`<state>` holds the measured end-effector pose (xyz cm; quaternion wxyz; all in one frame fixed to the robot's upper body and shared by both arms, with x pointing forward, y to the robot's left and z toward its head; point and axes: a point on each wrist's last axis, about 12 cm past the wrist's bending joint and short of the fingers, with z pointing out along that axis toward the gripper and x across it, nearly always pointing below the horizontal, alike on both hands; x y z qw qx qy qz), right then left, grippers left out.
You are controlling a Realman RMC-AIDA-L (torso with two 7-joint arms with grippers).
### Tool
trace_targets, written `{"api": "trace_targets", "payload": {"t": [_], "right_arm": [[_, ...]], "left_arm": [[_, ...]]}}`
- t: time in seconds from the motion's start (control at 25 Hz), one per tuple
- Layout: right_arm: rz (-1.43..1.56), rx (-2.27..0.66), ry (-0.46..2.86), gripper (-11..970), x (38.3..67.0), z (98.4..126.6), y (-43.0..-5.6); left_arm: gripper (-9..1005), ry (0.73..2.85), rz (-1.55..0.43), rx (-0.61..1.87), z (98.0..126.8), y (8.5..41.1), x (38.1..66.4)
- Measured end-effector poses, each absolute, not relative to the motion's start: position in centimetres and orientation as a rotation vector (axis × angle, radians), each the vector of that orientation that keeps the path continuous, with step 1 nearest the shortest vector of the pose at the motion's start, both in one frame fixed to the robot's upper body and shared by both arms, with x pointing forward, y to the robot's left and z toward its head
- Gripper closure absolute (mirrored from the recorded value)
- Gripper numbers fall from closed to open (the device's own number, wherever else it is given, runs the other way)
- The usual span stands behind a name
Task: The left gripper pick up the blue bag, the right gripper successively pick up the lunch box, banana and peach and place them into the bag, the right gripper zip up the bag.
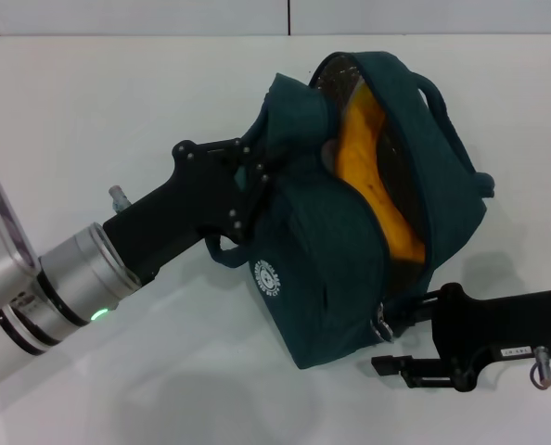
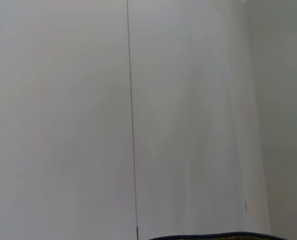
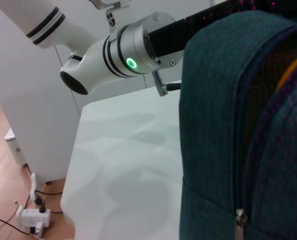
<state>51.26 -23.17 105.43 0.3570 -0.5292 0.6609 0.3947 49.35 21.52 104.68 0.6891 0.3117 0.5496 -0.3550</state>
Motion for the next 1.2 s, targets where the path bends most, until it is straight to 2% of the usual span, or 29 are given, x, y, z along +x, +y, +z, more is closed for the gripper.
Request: {"api": "trace_targets", "payload": {"t": [0.6,0.8,1.12,1.2], "right_arm": [[1.017,-1.43,1.665,510,51.7,105.7,-22.0],[1.015,-1.43,1.665,630,51.7,105.7,-22.0],[1.011,-1.437,1.637,640,51.7,105.8,-22.0],[0.996,-1.451,1.603,710,51.6,105.8,-22.0]], "left_arm": [[962,1.225,-0.788,0.703,104.7,21.3,49.5],[962,1.241,-0.779,0.702,104.5,21.3,49.6],[962,1.244,-0.786,0.655,104.5,21.1,49.3],[963,1.249,-0.786,0.65,104.4,21.2,49.2]]}}
